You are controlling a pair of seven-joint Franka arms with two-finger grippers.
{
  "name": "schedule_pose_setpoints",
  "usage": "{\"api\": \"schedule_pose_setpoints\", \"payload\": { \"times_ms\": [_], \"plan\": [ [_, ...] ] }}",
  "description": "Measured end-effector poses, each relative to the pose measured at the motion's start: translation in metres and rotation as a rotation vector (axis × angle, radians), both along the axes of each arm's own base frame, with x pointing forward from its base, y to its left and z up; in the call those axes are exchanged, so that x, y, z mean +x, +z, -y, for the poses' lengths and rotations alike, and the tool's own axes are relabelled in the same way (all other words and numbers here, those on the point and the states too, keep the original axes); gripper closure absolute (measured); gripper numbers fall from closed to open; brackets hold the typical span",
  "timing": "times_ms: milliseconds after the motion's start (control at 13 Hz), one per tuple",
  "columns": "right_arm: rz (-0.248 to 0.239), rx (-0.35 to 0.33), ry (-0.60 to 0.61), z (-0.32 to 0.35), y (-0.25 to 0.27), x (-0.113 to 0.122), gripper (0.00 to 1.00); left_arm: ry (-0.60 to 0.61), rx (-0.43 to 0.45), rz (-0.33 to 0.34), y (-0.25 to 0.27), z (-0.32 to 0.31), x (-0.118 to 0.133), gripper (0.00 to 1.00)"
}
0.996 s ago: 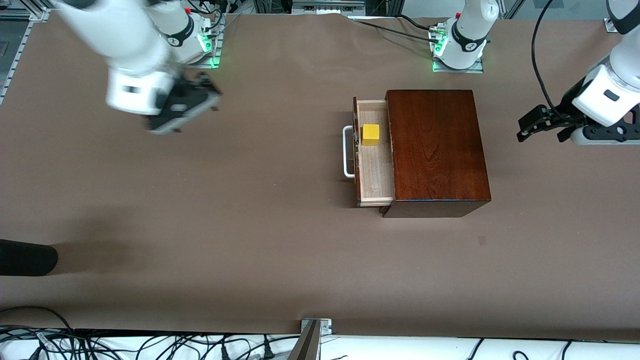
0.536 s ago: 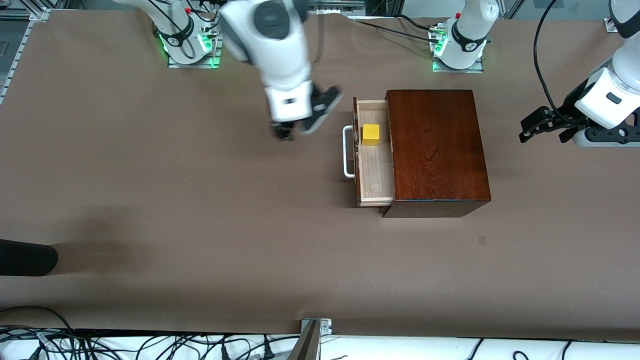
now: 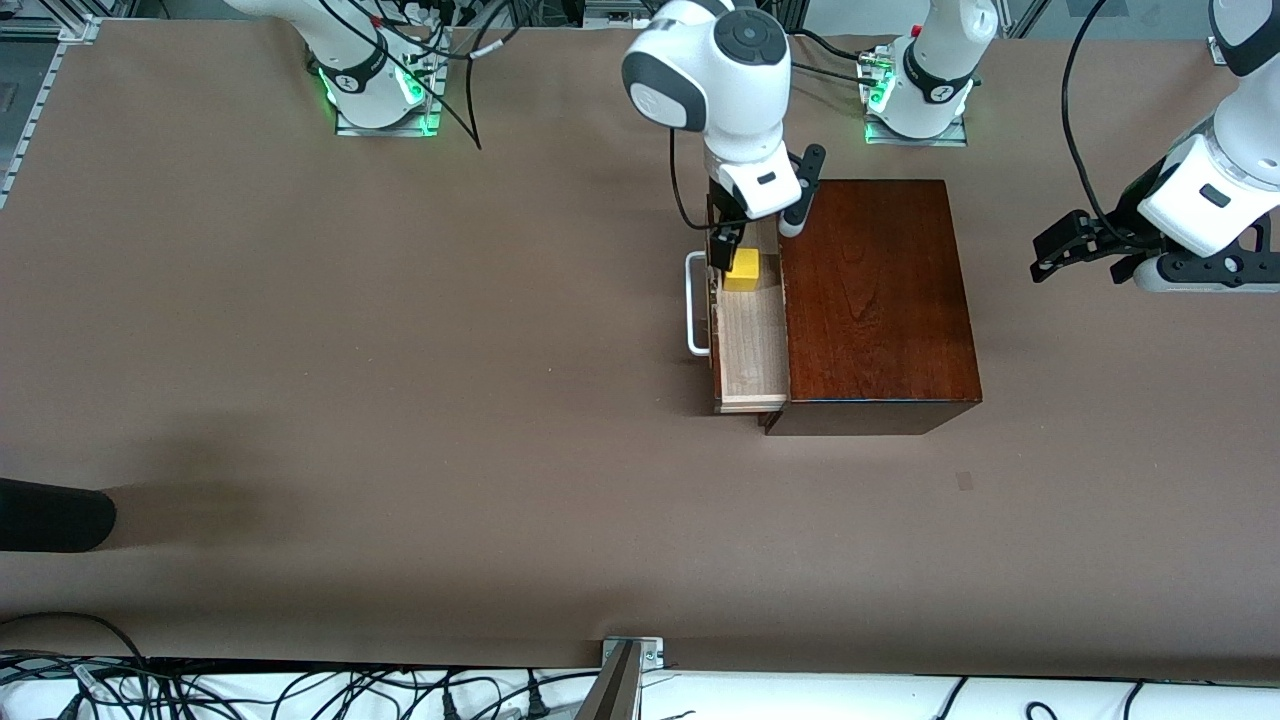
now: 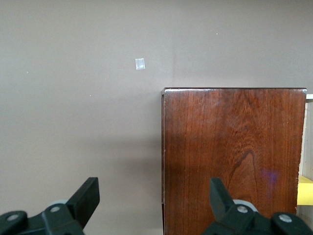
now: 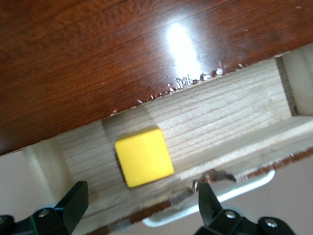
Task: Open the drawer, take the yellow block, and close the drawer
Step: 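Lower the right gripper into the drawer and grasp the yellow cube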
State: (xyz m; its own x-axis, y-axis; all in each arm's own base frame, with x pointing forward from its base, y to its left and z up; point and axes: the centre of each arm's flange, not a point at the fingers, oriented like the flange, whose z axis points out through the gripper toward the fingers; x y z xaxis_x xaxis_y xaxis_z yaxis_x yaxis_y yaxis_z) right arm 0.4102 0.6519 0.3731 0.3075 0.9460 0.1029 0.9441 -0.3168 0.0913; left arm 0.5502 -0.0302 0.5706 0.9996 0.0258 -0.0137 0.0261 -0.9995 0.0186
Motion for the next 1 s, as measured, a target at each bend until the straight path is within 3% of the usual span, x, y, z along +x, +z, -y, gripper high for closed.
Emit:
{"api": "schedule_pose_setpoints", "payload": {
  "times_ms": [383,996],
  "plan": [
    [0.024,-0.044,0.109,-0.008,-0.018,-0.009,0.00,0.000,0.000,0.000,0.000,0.000,0.000,0.00],
    [0.035,-0.032,0.146,-0.018,-0.048,-0.011,0.00,-0.002,0.000,-0.003,0.000,0.001,0.000,0.00]
  ]
}}
